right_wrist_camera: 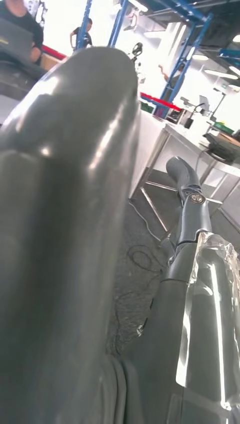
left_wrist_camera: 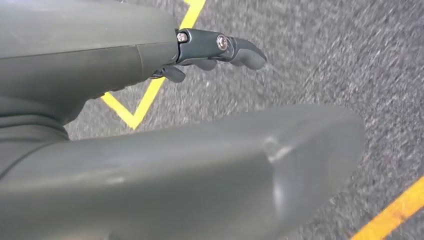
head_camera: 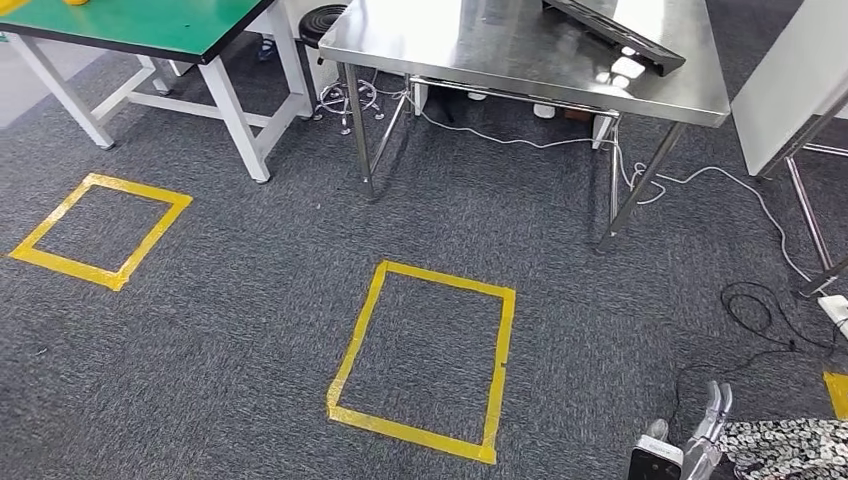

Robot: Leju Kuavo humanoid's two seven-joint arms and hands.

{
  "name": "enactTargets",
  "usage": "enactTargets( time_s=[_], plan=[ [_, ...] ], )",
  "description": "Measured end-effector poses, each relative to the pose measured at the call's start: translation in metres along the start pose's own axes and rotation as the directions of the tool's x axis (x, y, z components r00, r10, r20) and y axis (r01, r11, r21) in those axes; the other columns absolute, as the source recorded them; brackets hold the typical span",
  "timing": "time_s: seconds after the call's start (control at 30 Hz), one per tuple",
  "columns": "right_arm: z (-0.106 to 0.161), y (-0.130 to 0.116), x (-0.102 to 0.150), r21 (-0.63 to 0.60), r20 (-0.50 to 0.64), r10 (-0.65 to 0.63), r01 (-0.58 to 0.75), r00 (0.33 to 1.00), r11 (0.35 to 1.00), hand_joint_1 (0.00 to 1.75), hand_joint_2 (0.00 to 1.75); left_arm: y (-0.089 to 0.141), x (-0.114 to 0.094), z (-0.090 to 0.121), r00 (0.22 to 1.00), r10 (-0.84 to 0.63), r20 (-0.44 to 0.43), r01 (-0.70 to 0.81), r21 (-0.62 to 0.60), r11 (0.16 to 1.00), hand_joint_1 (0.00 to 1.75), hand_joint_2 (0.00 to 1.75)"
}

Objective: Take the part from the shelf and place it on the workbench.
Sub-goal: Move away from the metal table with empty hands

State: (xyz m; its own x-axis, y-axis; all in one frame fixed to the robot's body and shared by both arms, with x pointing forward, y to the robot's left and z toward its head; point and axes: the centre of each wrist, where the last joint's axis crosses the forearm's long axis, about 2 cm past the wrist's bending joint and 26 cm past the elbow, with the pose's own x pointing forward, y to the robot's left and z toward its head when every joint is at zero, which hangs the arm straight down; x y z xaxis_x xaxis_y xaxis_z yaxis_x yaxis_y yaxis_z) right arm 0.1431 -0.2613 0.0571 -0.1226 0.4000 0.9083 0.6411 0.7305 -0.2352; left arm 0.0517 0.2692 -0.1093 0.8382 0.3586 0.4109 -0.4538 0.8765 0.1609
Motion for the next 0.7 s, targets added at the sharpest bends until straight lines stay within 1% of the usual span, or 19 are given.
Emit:
enactTargets(
  time_s=[0.47,0.6,0.7],
  plan=[
    [-0.002,0.001,-0.007,0.022,-0.037,-0.002,0.003,0.999,1.0,0.0,0.0,-0.001,-0.002,0.001,1.0,-0.013,-0.018,0.013,0.01,1.0,0.0,0.0],
    [-0.001,0.006,-0.021,0.038,-0.117,0.031,-0.027,0.993,0.999,0.0,0.0,0.0,-0.002,0.001,1.0,-0.019,-0.02,0.02,0.011,1.0,0.0,0.0],
    [0.0,0.012,-0.042,0.058,-0.185,0.079,-0.069,0.979,0.996,0.0,0.0,-0.001,-0.001,0.001,1.0,-0.023,-0.017,0.023,0.01,1.0,0.0,0.0]
  ],
)
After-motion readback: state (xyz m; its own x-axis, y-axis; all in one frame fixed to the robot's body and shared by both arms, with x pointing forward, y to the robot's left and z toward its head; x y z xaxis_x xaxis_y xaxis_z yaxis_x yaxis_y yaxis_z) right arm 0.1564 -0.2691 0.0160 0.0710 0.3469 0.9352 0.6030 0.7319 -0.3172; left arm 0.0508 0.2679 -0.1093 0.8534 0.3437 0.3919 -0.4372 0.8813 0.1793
